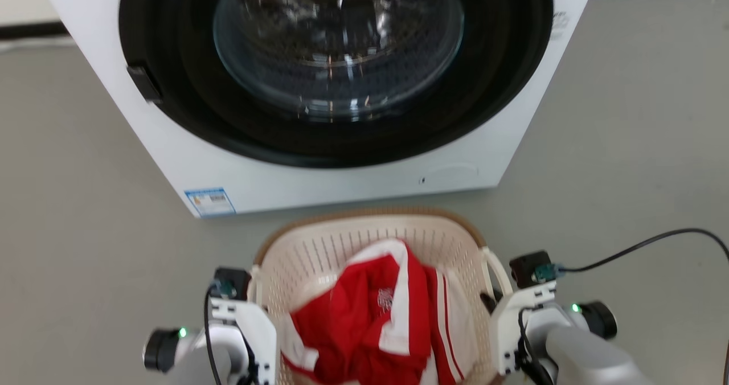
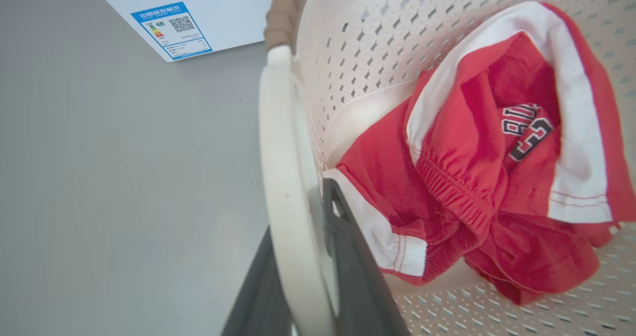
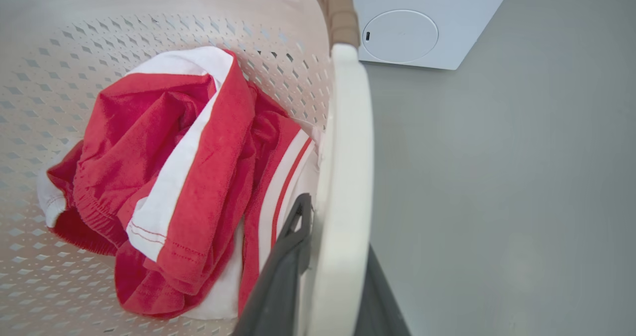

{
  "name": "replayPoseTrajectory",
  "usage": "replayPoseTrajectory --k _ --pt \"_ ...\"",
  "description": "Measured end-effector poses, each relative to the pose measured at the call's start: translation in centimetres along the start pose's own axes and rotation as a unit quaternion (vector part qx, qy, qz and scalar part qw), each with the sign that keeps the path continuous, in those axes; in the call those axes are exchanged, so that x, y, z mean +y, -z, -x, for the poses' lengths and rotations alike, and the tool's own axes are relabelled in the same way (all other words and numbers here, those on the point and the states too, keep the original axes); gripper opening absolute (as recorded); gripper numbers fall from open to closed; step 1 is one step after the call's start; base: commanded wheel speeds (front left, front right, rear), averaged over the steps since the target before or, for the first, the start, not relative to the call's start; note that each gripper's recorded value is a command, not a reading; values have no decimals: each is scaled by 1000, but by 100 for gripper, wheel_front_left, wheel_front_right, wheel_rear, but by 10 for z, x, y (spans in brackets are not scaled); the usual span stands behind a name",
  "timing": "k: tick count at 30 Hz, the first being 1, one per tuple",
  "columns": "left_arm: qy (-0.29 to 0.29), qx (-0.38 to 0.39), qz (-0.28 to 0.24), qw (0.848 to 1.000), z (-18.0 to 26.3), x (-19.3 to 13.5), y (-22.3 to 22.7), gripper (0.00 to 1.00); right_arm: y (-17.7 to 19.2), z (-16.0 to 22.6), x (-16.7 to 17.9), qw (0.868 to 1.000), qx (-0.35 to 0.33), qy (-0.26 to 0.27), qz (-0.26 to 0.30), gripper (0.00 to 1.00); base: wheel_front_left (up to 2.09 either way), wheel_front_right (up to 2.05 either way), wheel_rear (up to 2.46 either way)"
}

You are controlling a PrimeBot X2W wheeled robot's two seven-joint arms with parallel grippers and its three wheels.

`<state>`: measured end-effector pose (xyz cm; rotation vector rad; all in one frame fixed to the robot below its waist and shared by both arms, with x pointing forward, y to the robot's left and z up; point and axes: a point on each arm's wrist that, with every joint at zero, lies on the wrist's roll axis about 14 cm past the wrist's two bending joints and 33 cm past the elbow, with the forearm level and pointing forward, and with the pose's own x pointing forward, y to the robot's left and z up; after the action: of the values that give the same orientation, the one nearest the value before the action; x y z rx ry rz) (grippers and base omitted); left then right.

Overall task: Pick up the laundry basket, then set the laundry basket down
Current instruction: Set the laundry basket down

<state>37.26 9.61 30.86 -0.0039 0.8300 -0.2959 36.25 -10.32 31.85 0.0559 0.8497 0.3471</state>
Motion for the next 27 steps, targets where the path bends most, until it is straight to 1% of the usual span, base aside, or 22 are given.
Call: replayPoseTrajectory --k 8,20,23,27 --pt "-13 -16 1 1000 -34 19 -16 0 -18 -35 -8 1000 -25 -7 -3 0 0 0 0" --pt "-24 -41 14 999 -89 39 -30 0 -47 -96 -37 999 -48 -2 -2 0 0 0 0" --pt "-24 -42 14 999 -105 41 -32 0 -44 -110 -46 999 -47 1 -8 0 0 0 0" --pt "-22 -29 15 999 -117 44 -22 0 -33 -124 -50 999 -39 2 -14 0 0 0 0"
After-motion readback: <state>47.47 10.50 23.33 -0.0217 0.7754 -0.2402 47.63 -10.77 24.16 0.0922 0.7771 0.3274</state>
